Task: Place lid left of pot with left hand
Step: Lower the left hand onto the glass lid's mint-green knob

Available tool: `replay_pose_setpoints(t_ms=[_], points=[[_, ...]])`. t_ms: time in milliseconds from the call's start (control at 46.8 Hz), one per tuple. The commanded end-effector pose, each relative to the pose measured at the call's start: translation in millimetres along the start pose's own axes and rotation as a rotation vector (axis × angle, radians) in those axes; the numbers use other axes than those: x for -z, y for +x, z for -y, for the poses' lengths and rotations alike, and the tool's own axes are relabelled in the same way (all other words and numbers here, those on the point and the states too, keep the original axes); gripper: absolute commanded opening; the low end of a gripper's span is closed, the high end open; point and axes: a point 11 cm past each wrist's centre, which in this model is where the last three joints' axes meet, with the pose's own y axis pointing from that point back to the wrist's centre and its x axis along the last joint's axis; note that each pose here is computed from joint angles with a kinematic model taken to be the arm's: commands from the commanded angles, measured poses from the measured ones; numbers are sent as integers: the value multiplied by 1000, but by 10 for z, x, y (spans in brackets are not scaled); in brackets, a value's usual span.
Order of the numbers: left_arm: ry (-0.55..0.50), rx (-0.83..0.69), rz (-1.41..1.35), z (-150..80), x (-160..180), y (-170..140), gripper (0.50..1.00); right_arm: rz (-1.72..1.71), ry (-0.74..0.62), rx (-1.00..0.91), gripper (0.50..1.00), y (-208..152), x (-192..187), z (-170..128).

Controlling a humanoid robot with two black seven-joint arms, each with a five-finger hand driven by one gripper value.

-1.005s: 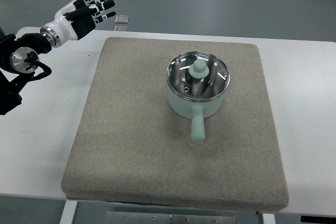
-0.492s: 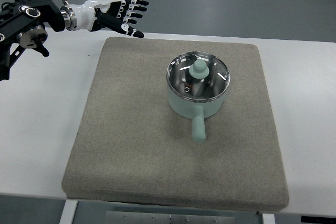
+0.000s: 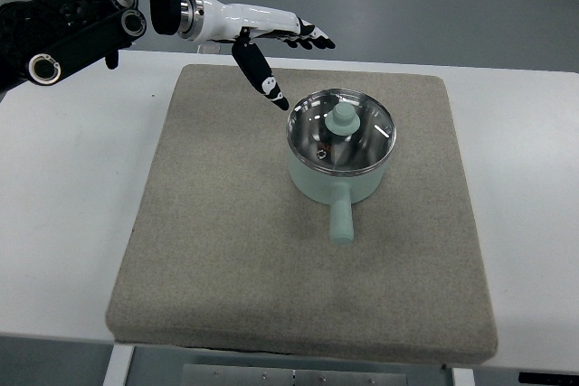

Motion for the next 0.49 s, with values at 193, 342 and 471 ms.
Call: replay_pose_setpoints(t_ms=[193,342,471], points=[[10,79,210,292,-488,26,992,0,-1,0,924,0,-1,0],[-3,91,254,382,-650,10,988,0,-1,0,924,0,-1,0],[27,90,338,490,-684,-10,988,0,-1,0,924,0,-1,0]])
